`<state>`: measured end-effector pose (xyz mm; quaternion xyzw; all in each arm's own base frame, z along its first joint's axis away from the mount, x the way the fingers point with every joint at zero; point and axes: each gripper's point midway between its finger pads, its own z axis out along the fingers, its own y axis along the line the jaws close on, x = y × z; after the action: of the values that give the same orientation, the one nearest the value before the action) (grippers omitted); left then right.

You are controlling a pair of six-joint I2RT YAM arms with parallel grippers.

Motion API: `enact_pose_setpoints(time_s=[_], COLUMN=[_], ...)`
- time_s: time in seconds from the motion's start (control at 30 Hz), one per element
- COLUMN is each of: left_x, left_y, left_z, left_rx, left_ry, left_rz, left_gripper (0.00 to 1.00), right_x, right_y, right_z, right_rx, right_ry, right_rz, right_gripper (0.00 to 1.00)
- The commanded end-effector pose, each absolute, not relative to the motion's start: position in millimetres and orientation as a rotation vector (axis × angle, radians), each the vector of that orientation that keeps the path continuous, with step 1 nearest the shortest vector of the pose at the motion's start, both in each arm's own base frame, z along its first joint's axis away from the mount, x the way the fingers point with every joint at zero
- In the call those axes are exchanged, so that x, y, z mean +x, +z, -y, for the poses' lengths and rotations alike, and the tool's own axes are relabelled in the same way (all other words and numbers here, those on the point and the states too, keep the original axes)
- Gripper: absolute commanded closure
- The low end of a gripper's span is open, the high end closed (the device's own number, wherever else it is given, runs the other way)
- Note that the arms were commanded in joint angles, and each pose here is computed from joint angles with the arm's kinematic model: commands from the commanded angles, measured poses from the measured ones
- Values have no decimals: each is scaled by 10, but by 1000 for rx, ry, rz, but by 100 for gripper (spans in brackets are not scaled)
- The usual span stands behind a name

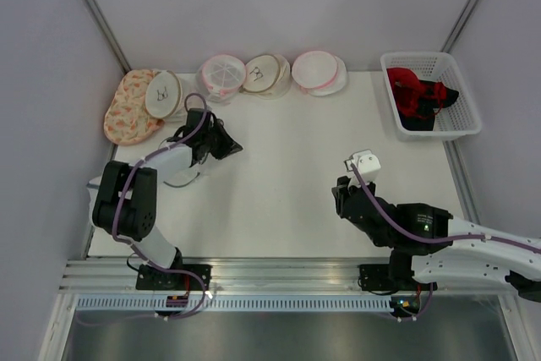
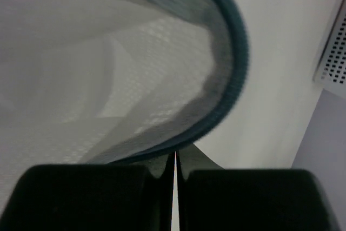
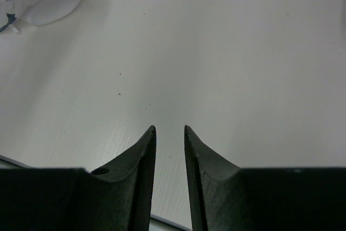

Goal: Unzip the laundry bag and remove the bra

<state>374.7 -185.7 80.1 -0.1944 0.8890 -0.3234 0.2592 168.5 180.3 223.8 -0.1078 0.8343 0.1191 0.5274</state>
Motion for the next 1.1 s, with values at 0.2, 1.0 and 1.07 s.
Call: enact_pose_setpoints(time_s=[0.2, 1.0, 1.07], left_x=[3947, 3100, 3086], left_y=[640, 1270, 1369], left_z=[68, -170, 35], left_rx=[-1109, -1225, -1092], left_ry=[-314, -556, -651], left_rz=[-2143, -2033, -2067], left_gripper=[98, 66, 37], right_x=[1666, 1786, 1868], right_y=[2258, 2281, 2306], right_z=[-1642, -1581, -1621], right_rx=[-191, -102, -78], right_ry=[300, 221, 207], right_rz=[-1986, -1971, -1986], right_gripper=[68, 21, 15])
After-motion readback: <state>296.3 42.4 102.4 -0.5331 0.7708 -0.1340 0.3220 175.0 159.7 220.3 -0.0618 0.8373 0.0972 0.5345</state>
